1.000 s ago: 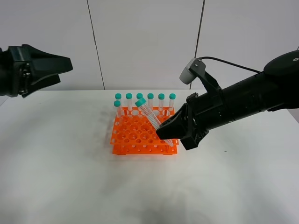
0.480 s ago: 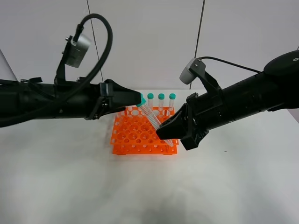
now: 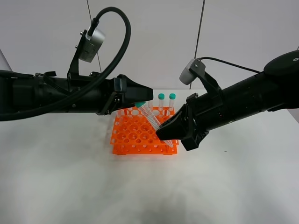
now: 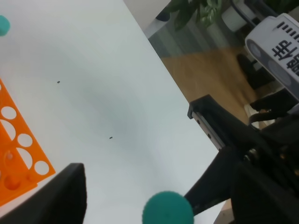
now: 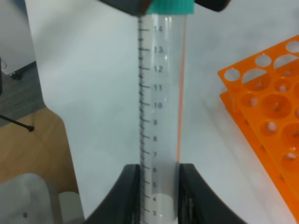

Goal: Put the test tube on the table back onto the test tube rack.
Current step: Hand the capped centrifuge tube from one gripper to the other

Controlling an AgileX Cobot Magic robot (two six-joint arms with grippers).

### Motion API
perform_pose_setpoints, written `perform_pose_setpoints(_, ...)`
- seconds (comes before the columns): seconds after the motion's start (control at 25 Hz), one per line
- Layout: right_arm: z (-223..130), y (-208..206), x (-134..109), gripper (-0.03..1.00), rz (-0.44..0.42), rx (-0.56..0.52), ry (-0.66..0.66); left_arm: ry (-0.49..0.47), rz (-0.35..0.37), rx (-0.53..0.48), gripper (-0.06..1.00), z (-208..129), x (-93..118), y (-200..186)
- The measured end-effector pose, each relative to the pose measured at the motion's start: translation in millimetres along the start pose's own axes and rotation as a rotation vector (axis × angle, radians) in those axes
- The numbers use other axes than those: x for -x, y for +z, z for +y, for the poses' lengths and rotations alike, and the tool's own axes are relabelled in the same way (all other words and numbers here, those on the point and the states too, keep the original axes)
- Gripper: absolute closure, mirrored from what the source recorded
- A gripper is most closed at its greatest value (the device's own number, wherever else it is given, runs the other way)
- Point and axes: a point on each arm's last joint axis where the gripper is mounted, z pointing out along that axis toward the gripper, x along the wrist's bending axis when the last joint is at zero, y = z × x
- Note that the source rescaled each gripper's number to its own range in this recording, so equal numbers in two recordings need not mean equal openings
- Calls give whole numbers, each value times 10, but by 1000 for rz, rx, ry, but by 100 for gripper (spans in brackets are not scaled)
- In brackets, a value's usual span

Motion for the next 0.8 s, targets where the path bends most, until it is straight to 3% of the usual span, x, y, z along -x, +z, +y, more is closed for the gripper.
perform_pose_setpoints(0.48,38,-1,-3,95,5,42,40,0,-18,-5,-5,-5,16,0)
perform_pose_setpoints(0.72,38,-1,-2,95,4,42,57,0,-18,-5,24,-5,16,0)
perform_pose_setpoints(0.8,38,-1,-2,95,4,42,66,0,-18,-5,29,-5,16,0)
